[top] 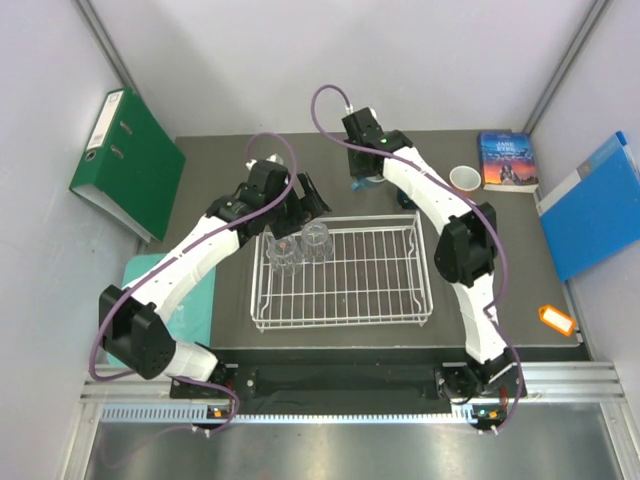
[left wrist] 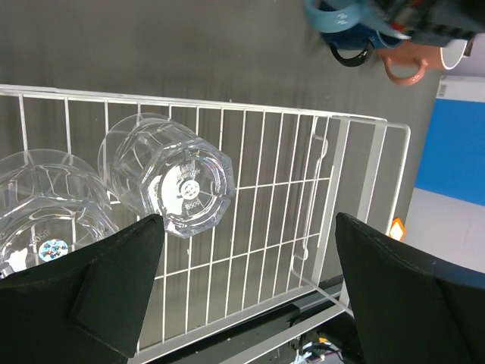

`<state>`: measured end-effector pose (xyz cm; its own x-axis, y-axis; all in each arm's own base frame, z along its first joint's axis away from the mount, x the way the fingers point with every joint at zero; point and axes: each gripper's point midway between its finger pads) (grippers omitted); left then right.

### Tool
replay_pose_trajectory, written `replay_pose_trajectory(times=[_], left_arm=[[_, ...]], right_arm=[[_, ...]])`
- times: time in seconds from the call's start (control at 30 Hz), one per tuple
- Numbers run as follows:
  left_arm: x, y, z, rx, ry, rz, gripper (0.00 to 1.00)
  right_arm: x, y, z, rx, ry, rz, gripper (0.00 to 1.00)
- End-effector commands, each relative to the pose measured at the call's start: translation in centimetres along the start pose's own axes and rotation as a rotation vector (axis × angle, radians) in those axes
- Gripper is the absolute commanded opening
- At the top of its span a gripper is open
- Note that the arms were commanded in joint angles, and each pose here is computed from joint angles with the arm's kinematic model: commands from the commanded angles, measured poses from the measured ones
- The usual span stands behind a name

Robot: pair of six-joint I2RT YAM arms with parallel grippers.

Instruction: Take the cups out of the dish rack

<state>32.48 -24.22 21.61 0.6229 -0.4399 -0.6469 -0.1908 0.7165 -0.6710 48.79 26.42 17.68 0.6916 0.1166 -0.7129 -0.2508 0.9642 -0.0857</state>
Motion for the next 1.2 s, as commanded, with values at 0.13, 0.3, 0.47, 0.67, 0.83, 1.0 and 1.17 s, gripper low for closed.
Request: replay_pose_trajectory(times=[0.13, 0.3, 0.47, 0.67, 0.83, 1.0, 1.17], left_arm=[[0.0, -0.4, 0.4, 0.051, 0.004, 0.013, 0.99], [0.3, -0.1, 0.1, 0.061, 0.021, 0.025, 0.99], [0.6, 0.2, -0.2, 0.062, 0.038, 0.031, 0.99], [0.7, 0.2, -0.4, 0.065, 0.047, 0.031, 0.99], [0.9, 0.2, -0.4, 0.065, 0.049, 0.034, 0.99], [1.1, 0.2, -0.5, 0.06, 0.053, 0.035, 0.99], [1.0, 0.0, 0.0, 0.063, 0.032, 0.031, 0.99]], right_arm=[[2.1, 0.7, -0.7, -0.006, 0.039, -0.01, 0.0], [3.4, 0.9, -1.9, 0.003, 0.077, -0.003, 0.0], [4.5, 0.6, -3.3, 0.012, 0.124, 0.005, 0.0], [5.3, 0.4, -4.8, 0.013, 0.165, 0.003, 0.09], [5.4, 0.2, -5.0, 0.014, 0.168, 0.006, 0.22], [5.6, 0.1, -5.3, 0.014, 0.178, 0.008, 0.36], [4.8, 0.0, -4.2, 0.026, 0.134, 0.015, 0.57]])
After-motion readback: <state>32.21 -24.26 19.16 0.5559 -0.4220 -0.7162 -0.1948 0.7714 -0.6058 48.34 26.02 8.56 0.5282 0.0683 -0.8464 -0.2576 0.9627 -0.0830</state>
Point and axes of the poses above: each gripper's point midway between its finger pads, its own x axis out along the fingers, its own y axis along the line the jaws close on, z = x × y, and after that the axes turned 7 degrees about -x, right-handed
